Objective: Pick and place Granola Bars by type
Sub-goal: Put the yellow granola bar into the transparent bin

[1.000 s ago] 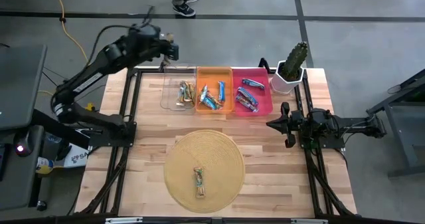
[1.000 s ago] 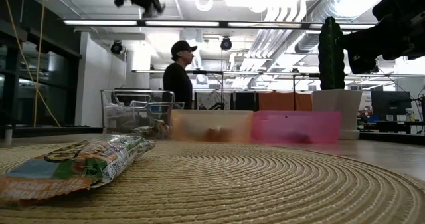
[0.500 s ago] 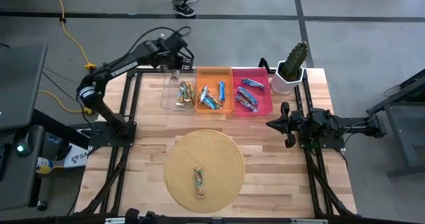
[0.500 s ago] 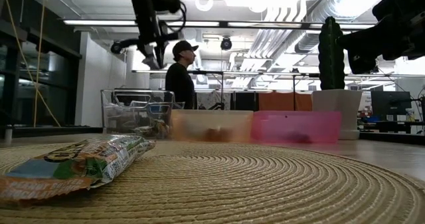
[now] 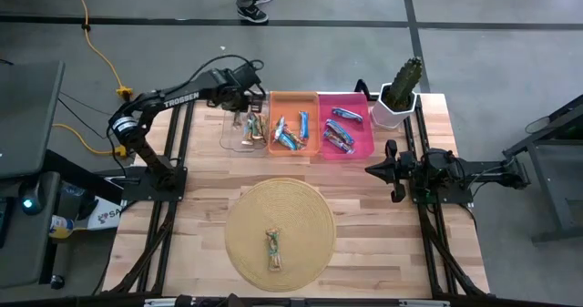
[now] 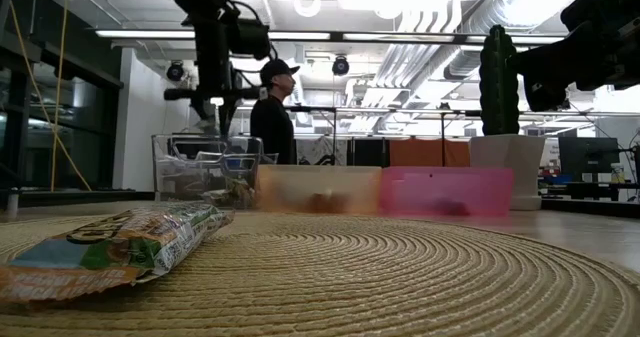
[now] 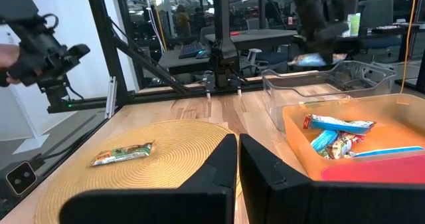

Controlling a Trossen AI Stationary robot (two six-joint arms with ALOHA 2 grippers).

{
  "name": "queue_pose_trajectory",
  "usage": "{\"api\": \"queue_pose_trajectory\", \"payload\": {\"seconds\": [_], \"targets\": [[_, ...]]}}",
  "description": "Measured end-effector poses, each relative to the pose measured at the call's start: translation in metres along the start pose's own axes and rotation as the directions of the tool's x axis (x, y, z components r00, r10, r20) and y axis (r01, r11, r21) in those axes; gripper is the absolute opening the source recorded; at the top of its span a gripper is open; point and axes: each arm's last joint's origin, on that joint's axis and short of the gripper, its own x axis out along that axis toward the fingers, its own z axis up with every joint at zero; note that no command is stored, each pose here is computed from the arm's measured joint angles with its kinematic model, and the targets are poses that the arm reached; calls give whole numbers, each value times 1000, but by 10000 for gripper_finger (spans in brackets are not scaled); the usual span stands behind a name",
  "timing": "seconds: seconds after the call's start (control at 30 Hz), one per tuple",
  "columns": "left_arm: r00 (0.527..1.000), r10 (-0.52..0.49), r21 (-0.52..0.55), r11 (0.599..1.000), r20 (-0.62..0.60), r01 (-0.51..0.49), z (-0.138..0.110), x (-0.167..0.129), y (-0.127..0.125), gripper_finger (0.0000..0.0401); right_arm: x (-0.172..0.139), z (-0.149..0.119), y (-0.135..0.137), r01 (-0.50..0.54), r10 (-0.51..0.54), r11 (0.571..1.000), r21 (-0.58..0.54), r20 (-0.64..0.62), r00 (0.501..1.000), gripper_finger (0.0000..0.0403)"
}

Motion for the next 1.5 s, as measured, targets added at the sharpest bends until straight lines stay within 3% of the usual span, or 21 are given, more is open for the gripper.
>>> {"api": "queue_pose_trajectory", "payload": {"seconds": [0.43, 1.13, 1.27, 1.5], "targets": [[1000, 10, 5, 1000, -13, -10, -20, 33, 4, 74, 0, 0, 0, 0, 0, 1000, 0, 0, 1000, 0], [999, -46, 109, 993, -28, 49, -22, 37, 2, 75, 0, 0, 0, 0, 0, 1000, 0, 0, 1000, 0], [996, -75, 126, 989, -39, 80, -22, 37, 1, 106, 0, 0, 0, 0, 0, 1000, 0, 0, 1000, 0], [996, -84, 129, 988, -42, 89, -21, 37, 0, 195, 0, 0, 0, 0, 0, 1000, 0, 0, 1000, 0]]}}
